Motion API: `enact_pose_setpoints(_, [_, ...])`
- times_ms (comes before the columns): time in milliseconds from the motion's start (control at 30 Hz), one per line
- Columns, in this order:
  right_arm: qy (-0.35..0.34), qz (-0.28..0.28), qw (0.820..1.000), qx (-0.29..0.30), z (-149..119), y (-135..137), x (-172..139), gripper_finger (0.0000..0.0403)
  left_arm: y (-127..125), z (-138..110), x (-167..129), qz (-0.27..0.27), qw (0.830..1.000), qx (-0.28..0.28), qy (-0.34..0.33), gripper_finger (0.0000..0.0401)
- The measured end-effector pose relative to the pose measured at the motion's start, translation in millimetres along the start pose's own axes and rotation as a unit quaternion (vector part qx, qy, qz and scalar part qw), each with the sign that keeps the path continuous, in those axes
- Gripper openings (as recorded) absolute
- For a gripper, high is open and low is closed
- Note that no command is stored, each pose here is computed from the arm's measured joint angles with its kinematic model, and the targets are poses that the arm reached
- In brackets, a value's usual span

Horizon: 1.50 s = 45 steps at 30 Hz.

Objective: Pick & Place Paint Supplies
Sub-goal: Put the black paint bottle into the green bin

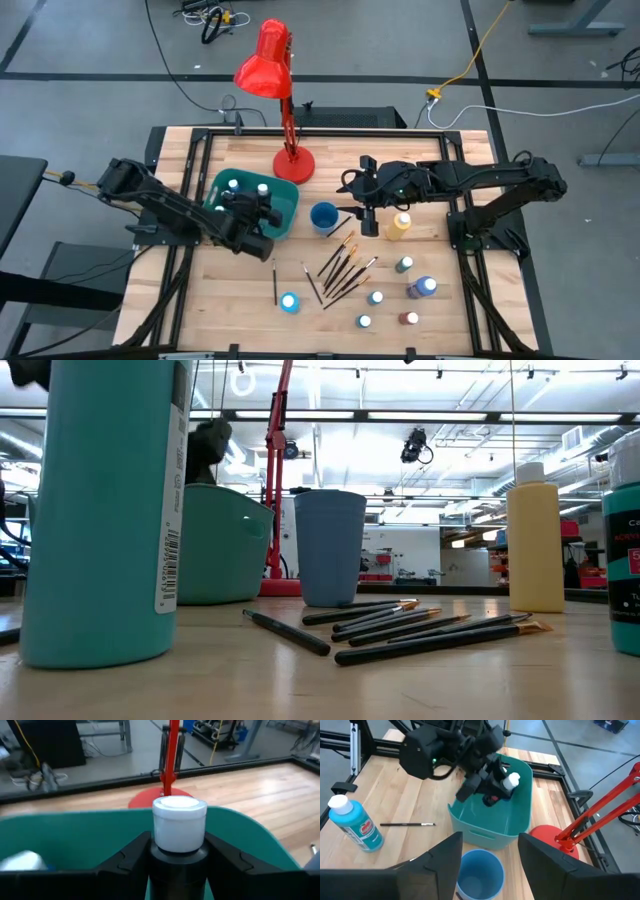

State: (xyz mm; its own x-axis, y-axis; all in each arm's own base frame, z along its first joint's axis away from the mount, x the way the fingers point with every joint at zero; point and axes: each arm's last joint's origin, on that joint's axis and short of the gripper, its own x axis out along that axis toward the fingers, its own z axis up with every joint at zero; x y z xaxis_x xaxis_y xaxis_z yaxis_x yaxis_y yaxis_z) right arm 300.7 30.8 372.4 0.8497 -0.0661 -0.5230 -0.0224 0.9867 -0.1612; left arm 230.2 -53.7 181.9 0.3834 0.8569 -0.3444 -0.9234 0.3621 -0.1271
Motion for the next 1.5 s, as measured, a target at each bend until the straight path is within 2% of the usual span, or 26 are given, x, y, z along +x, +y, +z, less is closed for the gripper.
enact_pose_setpoints(67, [0.000,0.000,1.000,0.000,0,0,0,0.0204,0,-5,5,-0.007,1.000,-0.015,0.006,0.0169])
enact_pose_setpoints(233, [-0.001,0.000,1.000,0.000,0,0,0,0.0204,3,-5,15,0.010,1.000,-0.002,0.006,0.0162])
enact_pose_setpoints(433, [-0.001,0.000,1.000,0.000,0,0,0,0.0204,3,-3,27,0.019,0.998,0.044,0.045,0.0170])
enact_pose_setpoints(600, [-0.001,0.000,1.000,0.000,0,0,0,0.0204,-8,-19,36,0.017,0.998,0.043,0.043,0.0167])
enact_pose_setpoints(733, [0.000,0.001,1.000,0.000,-1,0,2,0.0204,-8,-36,44,0.037,0.997,0.050,0.039,0.0160])
enact_pose_setpoints(900, [0.014,0.001,1.000,-0.003,-9,2,7,0.0204,-10,-51,51,0.050,0.997,0.056,0.033,0.0176])
enact_pose_setpoints(1233, [-0.008,-0.001,1.000,-0.006,-7,2,9,0.0204,-11,-54,53,0.048,0.994,0.095,0.036,0.0174])
enact_pose_setpoints(1500, [-0.017,-0.002,1.000,-0.015,-5,2,9,0.0204,-12,-53,53,0.044,0.995,0.085,0.038,0.0205])
